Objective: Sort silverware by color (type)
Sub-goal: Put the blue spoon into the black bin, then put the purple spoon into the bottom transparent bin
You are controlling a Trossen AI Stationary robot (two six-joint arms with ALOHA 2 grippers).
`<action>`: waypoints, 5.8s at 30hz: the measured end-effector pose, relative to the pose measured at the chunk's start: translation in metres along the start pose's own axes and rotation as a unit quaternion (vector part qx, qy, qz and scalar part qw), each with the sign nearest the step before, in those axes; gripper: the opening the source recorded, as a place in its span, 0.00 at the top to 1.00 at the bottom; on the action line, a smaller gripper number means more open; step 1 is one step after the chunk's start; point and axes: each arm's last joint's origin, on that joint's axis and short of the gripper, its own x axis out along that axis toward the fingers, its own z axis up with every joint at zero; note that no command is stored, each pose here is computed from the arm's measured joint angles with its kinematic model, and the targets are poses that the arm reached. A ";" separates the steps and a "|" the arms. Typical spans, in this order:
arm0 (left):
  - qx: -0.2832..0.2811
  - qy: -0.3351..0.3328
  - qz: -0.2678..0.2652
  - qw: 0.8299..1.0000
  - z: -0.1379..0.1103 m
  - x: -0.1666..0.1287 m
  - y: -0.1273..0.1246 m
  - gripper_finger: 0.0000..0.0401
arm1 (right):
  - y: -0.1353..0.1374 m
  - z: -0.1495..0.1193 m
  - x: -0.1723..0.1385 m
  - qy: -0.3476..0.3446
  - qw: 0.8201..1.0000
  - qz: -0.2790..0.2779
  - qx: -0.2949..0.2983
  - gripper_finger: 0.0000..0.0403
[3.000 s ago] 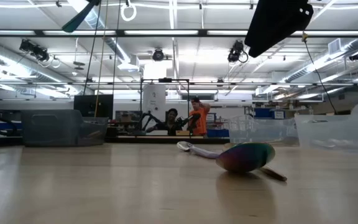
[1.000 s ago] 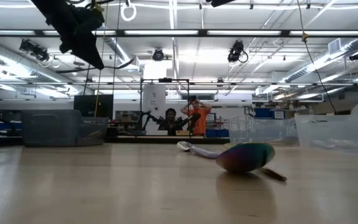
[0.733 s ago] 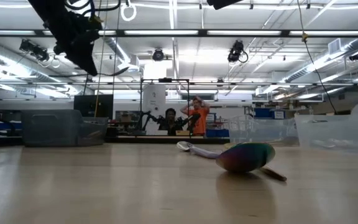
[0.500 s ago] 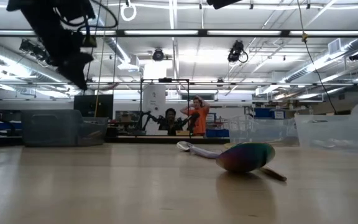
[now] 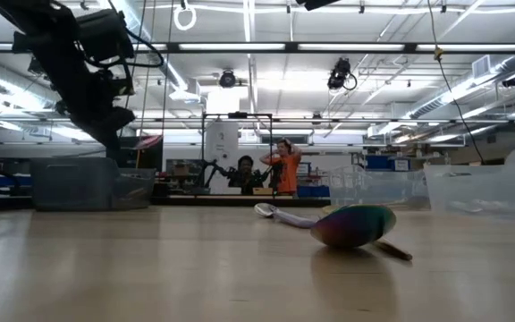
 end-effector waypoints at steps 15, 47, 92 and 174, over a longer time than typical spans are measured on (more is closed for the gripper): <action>-0.011 0.011 0.019 1.000 -0.024 0.019 0.001 0.95 | 0.000 0.000 0.000 0.001 1.000 0.003 0.001 0.49; 0.013 0.034 -0.028 0.999 -0.041 0.026 -0.003 0.95 | 0.000 0.000 0.000 0.001 1.000 0.004 0.001 0.49; 0.025 0.013 -0.082 0.996 -0.025 0.021 -0.007 0.62 | 0.000 0.000 0.000 0.001 1.000 0.004 -0.001 0.49; 0.037 -0.321 -0.416 0.850 0.039 -0.077 -0.065 0.62 | 0.043 0.001 0.050 -0.028 0.984 0.062 0.162 0.49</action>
